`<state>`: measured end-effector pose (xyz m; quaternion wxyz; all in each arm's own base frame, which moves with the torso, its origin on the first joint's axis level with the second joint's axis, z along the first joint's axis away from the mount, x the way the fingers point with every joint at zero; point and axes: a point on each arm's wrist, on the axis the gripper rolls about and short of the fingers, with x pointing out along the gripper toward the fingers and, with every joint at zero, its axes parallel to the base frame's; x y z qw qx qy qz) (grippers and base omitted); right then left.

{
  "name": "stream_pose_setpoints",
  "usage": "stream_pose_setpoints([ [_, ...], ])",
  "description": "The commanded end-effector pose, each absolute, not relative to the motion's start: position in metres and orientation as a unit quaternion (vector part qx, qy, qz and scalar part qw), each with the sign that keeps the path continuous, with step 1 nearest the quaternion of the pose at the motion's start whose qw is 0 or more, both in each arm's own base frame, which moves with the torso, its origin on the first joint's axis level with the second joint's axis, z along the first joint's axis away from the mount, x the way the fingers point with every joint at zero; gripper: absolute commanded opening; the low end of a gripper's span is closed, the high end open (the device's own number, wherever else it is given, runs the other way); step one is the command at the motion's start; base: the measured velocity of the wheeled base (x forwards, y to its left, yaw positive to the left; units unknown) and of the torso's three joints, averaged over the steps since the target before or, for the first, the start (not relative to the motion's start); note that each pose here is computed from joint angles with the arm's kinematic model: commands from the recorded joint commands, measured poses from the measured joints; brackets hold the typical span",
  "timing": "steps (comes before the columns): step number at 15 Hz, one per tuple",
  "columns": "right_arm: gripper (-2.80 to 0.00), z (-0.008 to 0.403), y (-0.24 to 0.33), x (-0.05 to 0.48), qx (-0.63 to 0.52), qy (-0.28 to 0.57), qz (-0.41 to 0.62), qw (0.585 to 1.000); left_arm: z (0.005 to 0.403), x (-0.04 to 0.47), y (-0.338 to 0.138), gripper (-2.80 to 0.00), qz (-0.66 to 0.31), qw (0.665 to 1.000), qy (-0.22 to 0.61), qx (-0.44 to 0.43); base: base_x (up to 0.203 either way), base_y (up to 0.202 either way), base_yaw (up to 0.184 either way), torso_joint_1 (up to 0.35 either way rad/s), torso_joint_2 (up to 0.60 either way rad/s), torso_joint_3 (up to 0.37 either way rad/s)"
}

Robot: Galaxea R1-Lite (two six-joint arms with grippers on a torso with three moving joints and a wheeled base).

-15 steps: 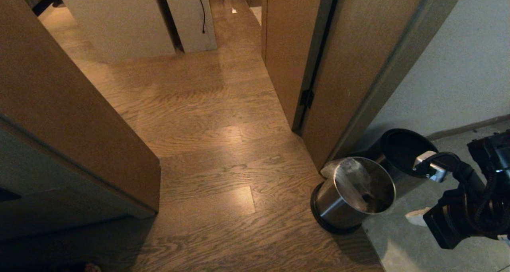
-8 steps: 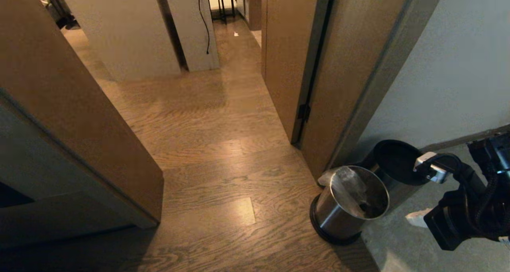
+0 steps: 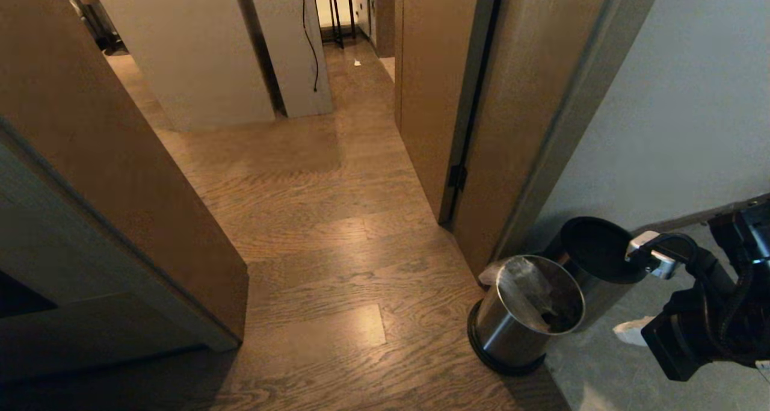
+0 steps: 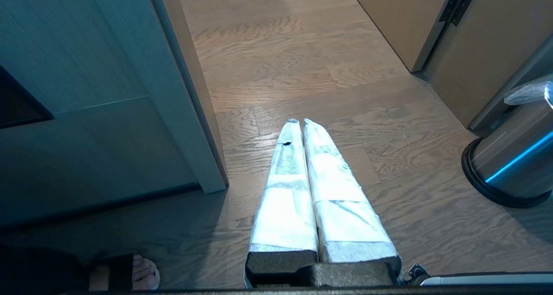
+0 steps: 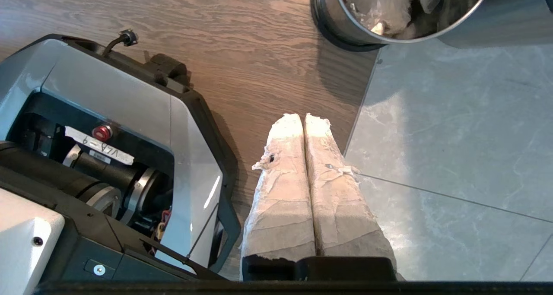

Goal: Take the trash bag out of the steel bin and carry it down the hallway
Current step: Pick up the trash bag

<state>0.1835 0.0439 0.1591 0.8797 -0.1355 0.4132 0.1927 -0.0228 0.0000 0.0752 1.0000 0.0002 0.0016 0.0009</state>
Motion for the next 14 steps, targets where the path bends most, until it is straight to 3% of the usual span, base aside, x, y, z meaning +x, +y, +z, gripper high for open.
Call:
stream_pose_setpoints([
  [1,-2.8,0.1574,0.044,0.1833,-0.137,0.416,0.194,0.878,0.0752,-0.0228,0.0,-2.8,0.001,1.0,0.002,0.001,0.0,0.0,0.0,0.0,0.0,0.0],
  [14,-2.8,0.1562,0.0462,0.1838,-0.144,0.418,0.197,0.875,0.0752,-0.0228,0.0001,-2.8,0.002,1.0,0.002,-0.001,0.0,0.0,0.0,0.002,0.0,-0.16],
])
